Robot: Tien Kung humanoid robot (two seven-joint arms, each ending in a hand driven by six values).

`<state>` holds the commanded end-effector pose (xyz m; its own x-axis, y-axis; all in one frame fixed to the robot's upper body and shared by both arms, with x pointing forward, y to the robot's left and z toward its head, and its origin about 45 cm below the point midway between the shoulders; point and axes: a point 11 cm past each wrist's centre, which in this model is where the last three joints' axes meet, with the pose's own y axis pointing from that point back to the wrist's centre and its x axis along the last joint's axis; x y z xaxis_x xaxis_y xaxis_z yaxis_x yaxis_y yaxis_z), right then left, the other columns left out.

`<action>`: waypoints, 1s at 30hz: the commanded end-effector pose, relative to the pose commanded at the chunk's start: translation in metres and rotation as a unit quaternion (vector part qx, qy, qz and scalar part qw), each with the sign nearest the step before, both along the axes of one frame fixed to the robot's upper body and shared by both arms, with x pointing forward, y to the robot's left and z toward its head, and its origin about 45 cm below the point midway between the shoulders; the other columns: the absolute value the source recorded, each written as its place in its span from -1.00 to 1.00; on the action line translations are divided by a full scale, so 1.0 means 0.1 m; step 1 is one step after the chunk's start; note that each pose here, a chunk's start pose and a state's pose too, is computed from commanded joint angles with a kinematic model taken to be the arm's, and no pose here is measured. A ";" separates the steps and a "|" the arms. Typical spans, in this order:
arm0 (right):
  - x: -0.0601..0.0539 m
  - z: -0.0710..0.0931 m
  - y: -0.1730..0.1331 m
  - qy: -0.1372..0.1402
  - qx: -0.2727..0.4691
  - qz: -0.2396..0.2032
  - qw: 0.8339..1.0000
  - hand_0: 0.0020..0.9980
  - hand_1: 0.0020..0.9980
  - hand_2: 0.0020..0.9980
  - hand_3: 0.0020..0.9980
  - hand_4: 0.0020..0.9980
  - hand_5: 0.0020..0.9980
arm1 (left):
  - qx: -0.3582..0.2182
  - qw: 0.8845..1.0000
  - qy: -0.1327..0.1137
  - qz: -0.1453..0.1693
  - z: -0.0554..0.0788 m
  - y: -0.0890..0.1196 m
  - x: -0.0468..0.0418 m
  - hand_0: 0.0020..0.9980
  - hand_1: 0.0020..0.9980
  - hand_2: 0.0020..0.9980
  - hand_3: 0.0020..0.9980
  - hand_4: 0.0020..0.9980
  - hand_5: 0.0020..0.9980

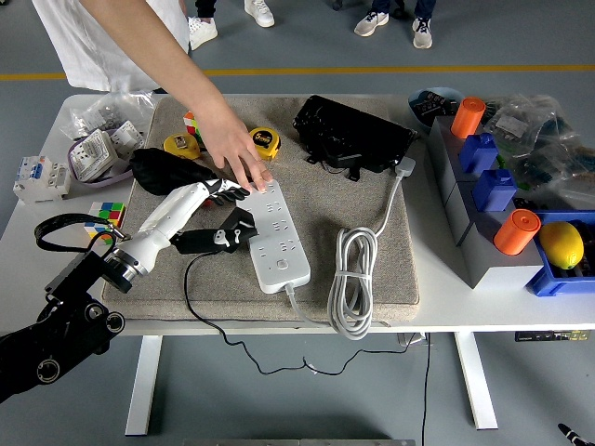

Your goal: Put the plug near the board,insert it into the board,press the button,pull the plug out

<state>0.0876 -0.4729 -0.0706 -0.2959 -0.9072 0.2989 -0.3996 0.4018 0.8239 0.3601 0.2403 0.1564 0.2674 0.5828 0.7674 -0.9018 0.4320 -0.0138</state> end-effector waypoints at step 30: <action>0.00 0.00 0.02 -0.004 0.002 0.001 1.000 0.22 0.26 0.29 0.10 1.00 -0.09 | 0.046 0.998 0.035 0.026 -0.28 0.15 -0.087 0.55 0.60 0.60 0.54 0.93 0.74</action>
